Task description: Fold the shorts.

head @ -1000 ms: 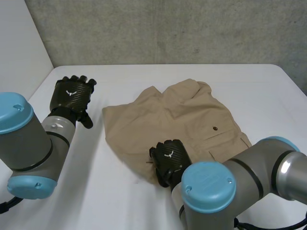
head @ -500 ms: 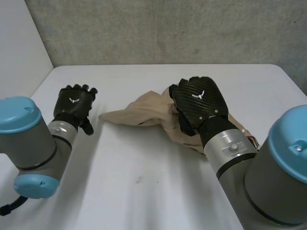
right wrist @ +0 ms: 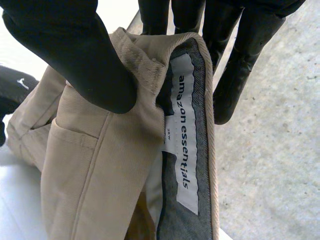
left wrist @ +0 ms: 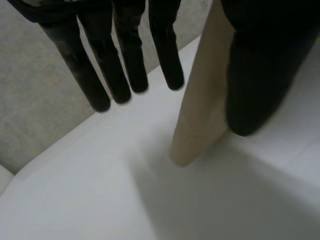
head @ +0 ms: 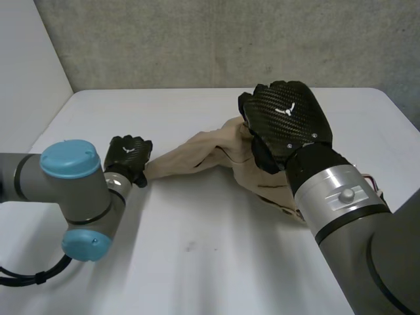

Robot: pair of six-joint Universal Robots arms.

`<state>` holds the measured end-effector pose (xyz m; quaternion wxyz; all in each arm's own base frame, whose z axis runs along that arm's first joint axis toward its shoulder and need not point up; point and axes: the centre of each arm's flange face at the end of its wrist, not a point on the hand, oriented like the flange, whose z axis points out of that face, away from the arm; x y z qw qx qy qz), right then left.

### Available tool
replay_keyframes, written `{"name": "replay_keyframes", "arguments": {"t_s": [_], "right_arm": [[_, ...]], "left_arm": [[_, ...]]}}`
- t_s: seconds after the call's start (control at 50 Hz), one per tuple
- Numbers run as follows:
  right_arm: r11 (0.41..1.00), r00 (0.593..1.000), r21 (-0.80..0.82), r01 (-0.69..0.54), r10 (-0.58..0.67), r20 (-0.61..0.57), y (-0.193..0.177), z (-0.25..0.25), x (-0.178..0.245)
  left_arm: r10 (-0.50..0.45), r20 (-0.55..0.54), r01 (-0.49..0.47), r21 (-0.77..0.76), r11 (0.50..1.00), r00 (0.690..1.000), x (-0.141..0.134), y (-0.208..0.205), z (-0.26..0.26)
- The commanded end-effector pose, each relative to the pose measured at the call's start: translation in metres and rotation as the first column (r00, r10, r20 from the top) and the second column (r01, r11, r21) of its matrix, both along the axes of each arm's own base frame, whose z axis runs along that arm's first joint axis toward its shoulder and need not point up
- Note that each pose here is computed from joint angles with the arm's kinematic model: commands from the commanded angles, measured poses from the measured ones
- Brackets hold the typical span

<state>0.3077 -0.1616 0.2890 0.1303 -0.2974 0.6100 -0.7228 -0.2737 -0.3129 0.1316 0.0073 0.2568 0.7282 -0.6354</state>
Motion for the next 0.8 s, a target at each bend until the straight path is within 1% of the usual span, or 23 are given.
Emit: {"name": "replay_keyframes", "arguments": {"t_s": [0.02,0.1,0.16,0.18,0.2,0.24,0.26,0.28,0.3,0.32,0.34,0.36,0.38,0.4,0.42,0.44,0.46,0.48,0.56,0.62,0.7,0.78,0.8], "right_arm": [[1.000,1.000,-0.027,0.007,-0.006,0.021,0.004,0.013,-0.005],[0.998,0.999,-0.048,0.037,-0.035,0.036,-0.002,0.022,-0.011],[0.993,0.996,-0.082,0.088,-0.085,0.035,-0.011,0.034,-0.024],[0.990,0.995,-0.095,0.100,-0.097,0.036,-0.012,0.038,-0.028],[0.988,0.993,-0.109,0.112,-0.108,0.038,-0.014,0.043,-0.031],[0.979,0.989,-0.144,0.147,-0.142,0.049,-0.017,0.057,-0.041],[0.976,0.987,-0.154,0.156,-0.149,0.055,-0.017,0.061,-0.044],[0.976,0.987,-0.155,0.156,-0.149,0.055,-0.017,0.061,-0.044],[0.968,0.984,-0.184,0.170,-0.159,0.076,-0.014,0.075,-0.050],[0.966,0.984,-0.192,0.171,-0.158,0.083,-0.012,0.080,-0.052],[0.965,0.984,-0.201,0.170,-0.155,0.089,-0.009,0.085,-0.054],[0.963,0.984,-0.211,0.170,-0.153,0.095,-0.007,0.090,-0.056],[0.960,0.983,-0.225,0.169,-0.148,0.104,-0.002,0.100,-0.059],[0.960,0.983,-0.225,0.169,-0.148,0.104,-0.002,0.100,-0.059],[0.958,0.983,-0.232,0.168,-0.146,0.109,0.001,0.105,-0.061],[0.955,0.983,-0.244,0.170,-0.145,0.116,0.005,0.114,-0.065],[0.951,0.981,-0.257,0.175,-0.146,0.126,0.009,0.124,-0.069],[0.949,0.981,-0.262,0.176,-0.146,0.129,0.011,0.128,-0.071],[0.949,0.981,-0.264,0.175,-0.147,0.123,0.016,0.138,-0.076],[0.950,0.983,-0.254,0.180,-0.164,0.083,0.016,0.142,-0.081],[0.954,0.983,-0.236,0.183,-0.185,0.015,0.010,0.137,-0.086],[0.966,0.983,-0.204,0.162,-0.176,-0.053,0.002,0.125,-0.087],[0.968,0.983,-0.197,0.158,-0.173,-0.062,0.000,0.122,-0.087]], "left_arm": [[-0.043,-0.031,0.043,-0.007,0.999,0.999,-0.017,0.009,0.002],[-0.043,-0.046,0.041,-0.042,0.998,0.998,-0.018,0.010,0.017],[-0.022,-0.089,0.010,-0.135,0.991,0.996,-0.012,0.015,0.062],[-0.005,-0.110,-0.015,-0.178,0.984,0.994,-0.005,0.020,0.083],[-0.003,-0.120,-0.021,-0.198,0.980,0.993,-0.003,0.023,0.093],[-0.004,-0.143,-0.031,-0.243,0.970,0.990,0.002,0.031,0.115],[-0.008,-0.174,-0.045,-0.302,0.952,0.985,0.008,0.041,0.142],[-0.014,-0.190,-0.051,-0.332,0.942,0.982,0.011,0.047,0.156],[-0.021,-0.206,-0.056,-0.363,0.930,0.978,0.014,0.053,0.169],[-0.021,-0.206,-0.056,-0.363,0.930,0.978,0.014,0.053,0.169],[-0.043,-0.249,-0.076,-0.450,0.890,0.968,0.023,0.072,0.207],[-0.043,-0.250,-0.077,-0.451,0.889,0.967,0.023,0.072,0.208],[-0.054,-0.264,-0.083,-0.480,0.873,0.963,0.027,0.079,0.220],[-0.071,-0.289,-0.099,-0.533,0.840,0.955,0.033,0.092,0.243],[-0.084,-0.302,-0.106,-0.560,0.822,0.950,0.036,0.100,0.255],[-0.107,-0.325,-0.119,-0.605,0.787,0.940,0.042,0.115,0.274],[-0.119,-0.336,-0.128,-0.628,0.768,0.934,0.046,0.123,0.285],[-0.143,-0.353,-0.139,-0.663,0.736,0.925,0.050,0.136,0.301],[-0.169,-0.371,-0.156,-0.701,0.696,0.913,0.061,0.159,0.324],[-0.166,-0.368,-0.153,-0.695,0.703,0.915,0.064,0.164,0.327],[-0.157,-0.356,-0.134,-0.670,0.731,0.921,0.062,0.164,0.321],[-0.144,-0.337,-0.111,-0.634,0.765,0.930,0.057,0.158,0.306],[-0.131,-0.322,-0.096,-0.603,0.792,0.938,0.052,0.149,0.294]]}}
